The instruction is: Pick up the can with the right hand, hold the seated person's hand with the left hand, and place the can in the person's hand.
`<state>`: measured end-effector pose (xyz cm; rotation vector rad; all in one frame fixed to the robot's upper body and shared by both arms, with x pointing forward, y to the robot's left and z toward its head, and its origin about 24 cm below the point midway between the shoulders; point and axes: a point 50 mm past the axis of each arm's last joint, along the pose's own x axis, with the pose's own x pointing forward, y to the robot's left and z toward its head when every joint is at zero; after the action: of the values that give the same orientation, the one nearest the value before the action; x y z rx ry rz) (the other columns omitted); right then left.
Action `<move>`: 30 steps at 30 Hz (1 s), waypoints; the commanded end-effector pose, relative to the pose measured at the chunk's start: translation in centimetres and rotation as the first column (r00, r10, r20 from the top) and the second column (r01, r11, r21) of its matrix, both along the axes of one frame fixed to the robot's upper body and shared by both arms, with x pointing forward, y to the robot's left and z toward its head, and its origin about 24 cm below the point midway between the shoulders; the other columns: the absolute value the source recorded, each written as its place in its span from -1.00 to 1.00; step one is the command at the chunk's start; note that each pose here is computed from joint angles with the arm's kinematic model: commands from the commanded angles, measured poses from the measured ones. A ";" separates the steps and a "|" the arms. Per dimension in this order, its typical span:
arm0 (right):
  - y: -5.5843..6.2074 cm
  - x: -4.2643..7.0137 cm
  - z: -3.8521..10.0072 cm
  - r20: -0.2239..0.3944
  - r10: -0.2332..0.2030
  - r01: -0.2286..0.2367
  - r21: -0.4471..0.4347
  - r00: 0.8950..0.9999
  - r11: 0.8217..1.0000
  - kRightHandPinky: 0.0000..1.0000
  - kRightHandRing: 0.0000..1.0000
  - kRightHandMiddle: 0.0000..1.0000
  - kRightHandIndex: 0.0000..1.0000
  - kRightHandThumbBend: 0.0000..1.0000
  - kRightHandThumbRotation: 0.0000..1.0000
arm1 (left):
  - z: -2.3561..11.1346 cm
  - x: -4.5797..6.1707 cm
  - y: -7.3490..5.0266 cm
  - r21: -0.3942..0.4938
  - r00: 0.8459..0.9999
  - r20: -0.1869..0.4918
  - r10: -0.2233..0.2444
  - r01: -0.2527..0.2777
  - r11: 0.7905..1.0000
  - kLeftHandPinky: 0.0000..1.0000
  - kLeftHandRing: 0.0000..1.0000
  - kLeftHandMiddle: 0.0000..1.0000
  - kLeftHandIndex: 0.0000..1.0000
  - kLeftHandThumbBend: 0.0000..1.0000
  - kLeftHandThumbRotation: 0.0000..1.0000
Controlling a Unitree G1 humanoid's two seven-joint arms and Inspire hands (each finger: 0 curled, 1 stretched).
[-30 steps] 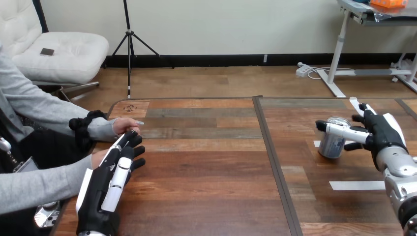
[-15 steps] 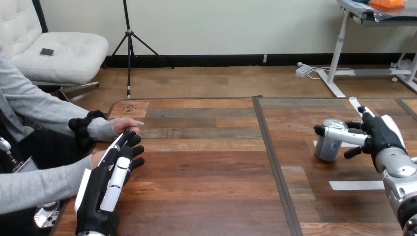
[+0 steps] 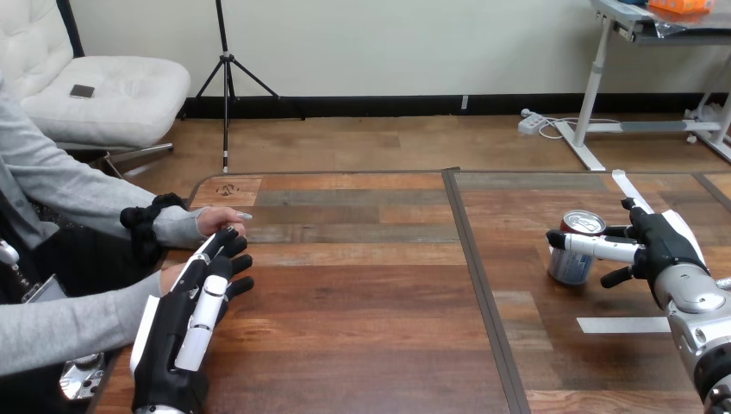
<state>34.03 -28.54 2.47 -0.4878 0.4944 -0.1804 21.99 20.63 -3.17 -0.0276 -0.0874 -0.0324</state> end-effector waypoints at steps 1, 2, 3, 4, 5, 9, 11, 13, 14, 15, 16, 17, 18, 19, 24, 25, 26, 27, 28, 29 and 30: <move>1.2 1.5 1.6 0.057 0.041 -0.041 -0.015 0.998 0.999 -0.35 0.13 0.35 1.00 1.00 -0.44 | 1.7 1.3 -0.2 0.015 0.996 0.085 -0.015 0.014 1.000 0.60 0.69 0.73 0.72 0.12 0.66; 1.2 1.5 1.6 0.056 0.043 -0.042 -0.019 0.997 0.999 -0.33 0.18 0.40 1.00 1.00 -0.43 | 1.7 1.3 -0.2 0.016 0.996 0.085 -0.017 0.016 1.000 0.60 0.69 0.73 0.72 0.10 0.66; 1.2 1.5 1.6 0.056 0.045 -0.044 -0.021 0.997 0.999 -0.31 0.23 0.43 1.00 1.00 -0.43 | 1.7 1.4 -0.2 0.017 0.996 0.085 -0.019 0.017 1.000 0.60 0.69 0.73 0.72 0.09 0.66; 1.2 1.4 1.6 0.053 0.048 -0.047 -0.026 0.997 0.999 -0.29 0.27 0.46 1.00 1.00 -0.43 | 1.7 1.3 -0.2 0.017 0.996 0.084 -0.018 0.017 1.000 0.60 0.69 0.73 0.72 0.08 0.66; 1.1 1.4 1.6 0.050 0.050 -0.049 -0.028 0.997 0.998 -0.26 0.36 0.57 1.00 1.00 -0.43 | 1.7 1.3 -0.2 0.017 0.996 0.084 -0.017 0.016 1.000 0.60 0.69 0.73 0.72 0.08 0.66; 1.1 1.4 1.5 0.051 0.048 -0.047 -0.012 0.998 0.999 0.09 0.70 0.83 1.00 1.00 -0.43 | 1.7 1.3 -0.2 0.017 0.996 0.084 -0.018 0.017 1.000 0.60 0.69 0.74 0.72 0.07 0.67; 1.1 1.4 1.5 0.050 0.051 -0.050 -0.013 0.997 0.999 0.21 0.78 0.88 1.00 1.00 -0.45 | 1.7 1.3 -0.2 0.016 0.996 0.085 -0.017 0.016 1.000 0.60 0.70 0.74 0.72 0.06 0.67; 1.1 1.4 1.5 0.048 0.053 -0.053 -0.015 0.997 0.999 0.34 0.86 0.93 1.00 1.00 -0.47 | 1.7 1.3 -0.2 0.018 0.996 0.086 -0.016 0.014 1.000 0.60 0.70 0.74 0.72 0.06 0.67; 1.1 1.4 1.5 0.048 0.054 -0.053 -0.015 0.997 0.998 0.42 0.88 0.94 1.00 1.00 -0.48 | 1.7 1.3 -0.2 0.019 0.996 0.086 -0.015 0.014 1.000 0.60 0.70 0.73 0.72 0.06 0.67; 1.1 1.4 1.5 0.047 0.055 -0.054 -0.016 0.997 0.998 0.55 0.93 0.96 1.00 1.00 -0.49 | 1.7 1.3 -0.2 0.020 0.996 0.086 -0.015 0.014 1.000 0.60 0.69 0.73 0.72 0.07 0.66; 1.2 1.4 1.5 0.049 0.058 -0.057 -0.019 0.997 0.998 0.59 0.94 0.97 1.00 1.00 -0.50 | 1.7 1.3 -0.1 0.023 0.996 0.085 -0.018 0.016 1.000 0.60 0.69 0.73 0.72 0.07 0.66; 1.2 1.3 1.5 0.050 0.059 -0.058 -0.021 0.997 0.998 0.64 0.95 0.98 1.00 1.00 -0.51 | 1.7 1.3 -0.1 0.025 0.996 0.084 -0.019 0.017 1.000 0.60 0.69 0.73 0.72 0.08 0.66; 1.2 1.3 1.5 0.051 0.061 -0.060 -0.022 0.997 0.998 0.68 0.96 0.98 0.99 1.00 -0.51 | 1.7 1.3 -0.1 0.027 0.996 0.084 -0.021 0.018 0.999 0.60 0.69 0.73 0.71 0.09 0.66; 1.2 1.3 1.4 0.049 0.060 -0.059 -0.021 0.997 0.998 0.71 0.97 0.99 0.99 1.00 -0.52 | 1.7 1.3 -0.1 0.027 0.996 0.082 -0.021 0.018 0.999 0.60 0.69 0.73 0.71 0.10 0.66; 1.2 1.4 1.4 0.038 0.060 -0.059 -0.026 0.997 0.998 0.73 0.98 1.00 0.97 1.00 -0.53 | 1.7 1.3 -0.1 0.026 0.997 0.080 -0.020 0.018 0.999 0.61 0.69 0.72 0.71 0.13 0.66; 1.3 1.4 1.4 0.038 0.064 -0.063 -0.030 0.997 0.998 0.71 0.98 1.00 0.97 1.00 -0.54 | 1.7 1.3 -0.1 0.024 0.997 0.079 -0.020 0.018 1.000 0.61 0.69 0.72 0.70 0.13 0.66; 1.3 1.4 1.4 0.039 0.067 -0.066 -0.032 0.997 0.997 0.70 0.98 1.00 0.97 1.00 -0.54 | 1.7 1.3 -0.1 0.022 0.997 0.079 -0.020 0.018 1.000 0.61 0.69 0.72 0.70 0.13 0.66; 1.3 1.4 1.4 0.040 0.069 -0.068 -0.033 0.997 0.997 0.70 0.98 1.00 0.97 1.00 -0.54 | 1.7 1.3 -0.1 0.021 0.997 0.079 -0.020 0.019 1.000 0.61 0.69 0.72 0.70 0.13 0.66; 1.3 1.4 1.4 0.039 0.071 -0.070 -0.034 0.997 0.997 0.69 0.98 1.00 0.97 1.00 -0.54 | 1.7 1.3 -0.1 0.019 0.997 0.079 -0.021 0.019 1.000 0.62 0.69 0.72 0.70 0.13 0.66; 1.3 1.4 1.4 0.038 0.072 -0.071 -0.033 0.997 0.997 0.70 0.99 1.00 0.97 1.00 -0.53 | 1.7 1.3 -0.1 0.018 0.997 0.078 -0.021 0.020 1.000 0.62 0.69 0.72 0.70 0.14 0.66; 1.3 1.4 1.4 0.038 0.073 -0.071 -0.033 0.997 0.997 0.70 0.99 1.00 0.97 1.00 -0.53 | 1.7 1.3 -0.1 0.017 0.997 0.078 -0.021 0.020 1.000 0.62 0.69 0.72 0.70 0.14 0.66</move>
<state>34.11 -27.98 2.22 -0.5190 0.5031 -0.1458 21.98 20.65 -3.18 -0.0264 -0.0868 -0.0317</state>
